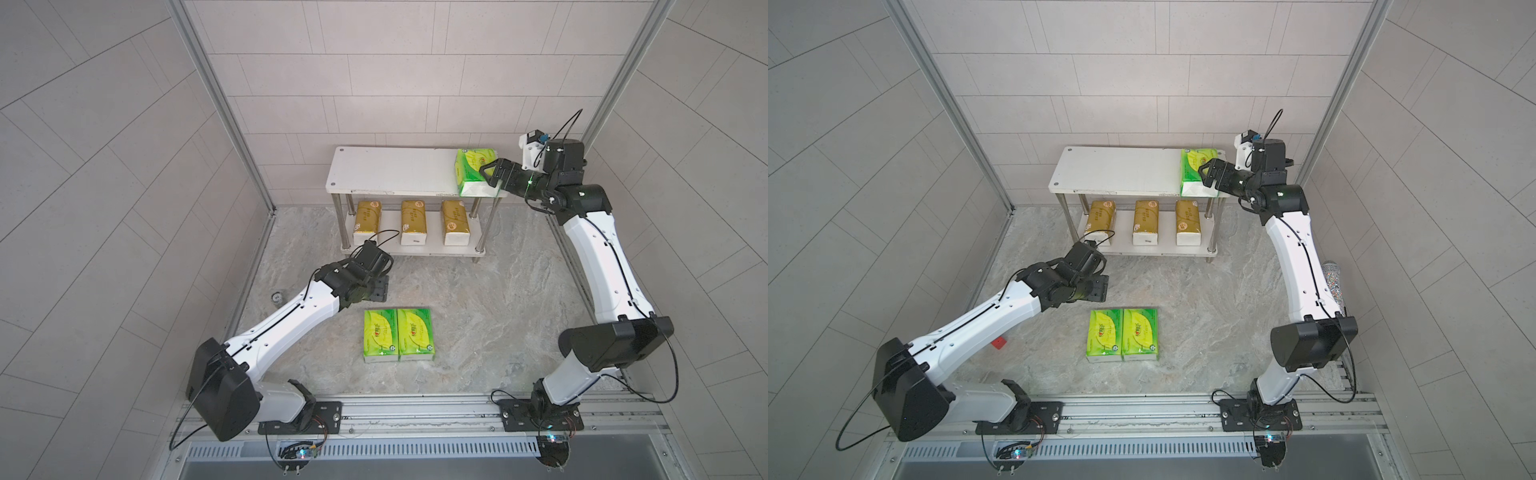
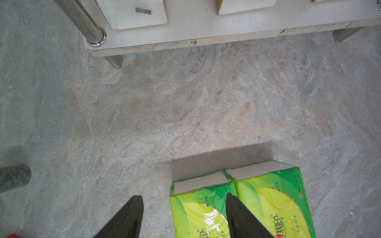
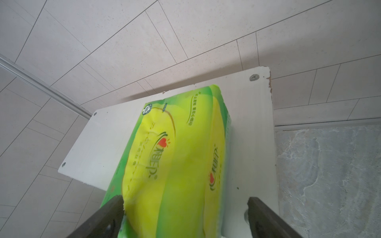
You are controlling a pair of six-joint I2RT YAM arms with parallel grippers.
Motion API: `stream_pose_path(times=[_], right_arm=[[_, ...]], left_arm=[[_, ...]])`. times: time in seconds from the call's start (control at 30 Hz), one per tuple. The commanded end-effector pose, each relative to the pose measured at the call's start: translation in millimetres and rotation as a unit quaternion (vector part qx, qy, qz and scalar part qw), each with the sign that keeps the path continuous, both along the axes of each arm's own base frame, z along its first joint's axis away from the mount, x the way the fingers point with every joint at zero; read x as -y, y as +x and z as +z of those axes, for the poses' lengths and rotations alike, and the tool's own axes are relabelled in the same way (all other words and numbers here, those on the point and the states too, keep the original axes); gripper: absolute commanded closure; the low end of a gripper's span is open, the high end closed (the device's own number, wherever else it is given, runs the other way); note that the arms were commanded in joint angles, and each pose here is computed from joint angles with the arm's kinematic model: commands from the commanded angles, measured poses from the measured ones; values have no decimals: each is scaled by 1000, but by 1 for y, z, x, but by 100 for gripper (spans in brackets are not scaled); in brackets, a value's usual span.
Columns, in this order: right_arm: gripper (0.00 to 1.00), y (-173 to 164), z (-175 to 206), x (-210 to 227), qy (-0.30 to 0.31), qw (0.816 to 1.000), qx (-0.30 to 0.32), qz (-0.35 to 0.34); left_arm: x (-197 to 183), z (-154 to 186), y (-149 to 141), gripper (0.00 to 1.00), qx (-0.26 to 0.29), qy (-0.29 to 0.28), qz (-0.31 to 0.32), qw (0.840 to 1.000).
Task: Place the tissue boxes on the shelf by color
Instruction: Place a box of tissues on the shelf.
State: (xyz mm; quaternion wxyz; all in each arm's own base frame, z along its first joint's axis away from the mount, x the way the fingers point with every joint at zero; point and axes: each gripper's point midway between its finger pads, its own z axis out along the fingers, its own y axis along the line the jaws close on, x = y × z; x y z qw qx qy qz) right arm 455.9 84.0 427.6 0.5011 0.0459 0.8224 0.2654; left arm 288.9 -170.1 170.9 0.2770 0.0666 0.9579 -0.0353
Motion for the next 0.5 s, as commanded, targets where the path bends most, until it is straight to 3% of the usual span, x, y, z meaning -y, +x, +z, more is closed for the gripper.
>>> stream_pose_path(times=[0.0, 0.2, 0.47], right_arm=[[2, -19, 28, -2, -15, 998, 52, 12], [2, -39, 33, -8, -21, 997, 59, 39], [3, -58, -5, -5, -120, 989, 14, 81]], left_arm=[[-4, 4, 3, 29, 6, 12, 1, 1000], [-3, 4, 4, 29, 5, 13, -3, 1000], [-4, 3, 4, 29, 6, 18, -2, 1000]])
